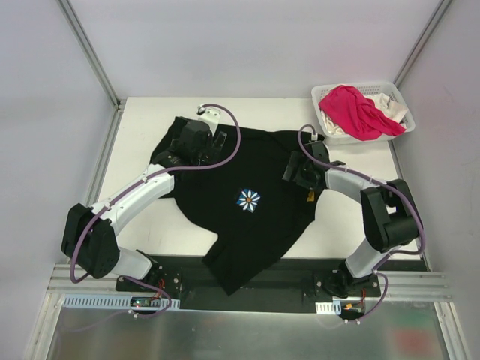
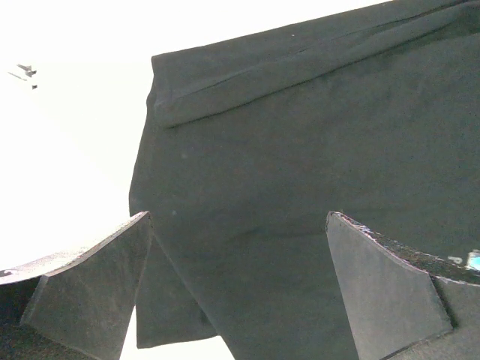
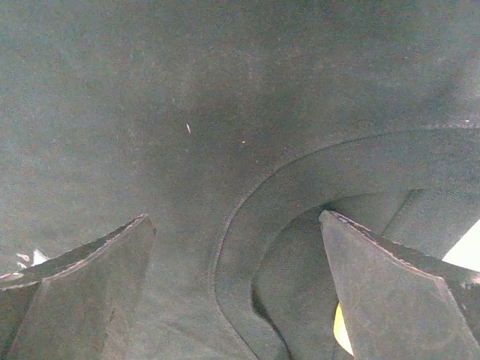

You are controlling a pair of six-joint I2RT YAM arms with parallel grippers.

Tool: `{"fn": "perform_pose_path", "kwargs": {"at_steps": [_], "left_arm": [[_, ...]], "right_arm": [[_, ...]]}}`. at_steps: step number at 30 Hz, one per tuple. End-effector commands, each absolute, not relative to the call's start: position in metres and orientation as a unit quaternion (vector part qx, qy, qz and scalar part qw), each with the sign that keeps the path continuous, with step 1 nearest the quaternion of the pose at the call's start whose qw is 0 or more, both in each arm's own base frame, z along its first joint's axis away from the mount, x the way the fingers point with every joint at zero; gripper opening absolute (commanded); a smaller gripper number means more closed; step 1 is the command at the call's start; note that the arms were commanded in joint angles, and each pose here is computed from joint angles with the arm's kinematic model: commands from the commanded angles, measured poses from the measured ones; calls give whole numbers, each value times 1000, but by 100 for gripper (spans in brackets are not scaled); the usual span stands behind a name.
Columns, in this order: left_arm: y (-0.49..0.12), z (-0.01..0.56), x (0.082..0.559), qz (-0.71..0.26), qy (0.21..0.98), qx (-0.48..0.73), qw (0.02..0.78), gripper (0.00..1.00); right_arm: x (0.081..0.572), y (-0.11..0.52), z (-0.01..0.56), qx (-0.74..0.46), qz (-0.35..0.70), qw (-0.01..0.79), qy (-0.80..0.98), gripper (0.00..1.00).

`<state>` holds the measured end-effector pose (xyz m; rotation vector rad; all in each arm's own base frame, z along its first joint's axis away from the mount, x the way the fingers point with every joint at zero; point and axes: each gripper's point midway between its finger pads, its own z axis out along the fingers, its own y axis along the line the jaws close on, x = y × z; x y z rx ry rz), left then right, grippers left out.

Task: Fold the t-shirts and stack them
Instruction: Flatten out the tshirt

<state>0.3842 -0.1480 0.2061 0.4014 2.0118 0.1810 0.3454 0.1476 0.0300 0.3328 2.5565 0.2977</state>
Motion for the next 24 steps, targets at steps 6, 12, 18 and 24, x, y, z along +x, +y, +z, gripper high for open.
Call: {"fn": "perform_pose_path", "kwargs": {"at_steps": [6, 12, 18, 24], "left_arm": [[-141, 231, 392, 100, 822, 158, 538, 99], [-144, 230, 392, 91, 823, 160, 537, 99], [-147, 222, 389, 78, 829, 157, 531, 99], [-154, 210, 388, 60, 844, 155, 509, 99]], "right_arm": [[331, 96, 21, 196, 77, 249, 945, 96], [342, 68, 63, 213, 70, 295, 929, 96], [356, 55, 76, 237, 102, 303, 917, 98], [361, 136, 118, 76, 137, 292, 943, 71]]}}
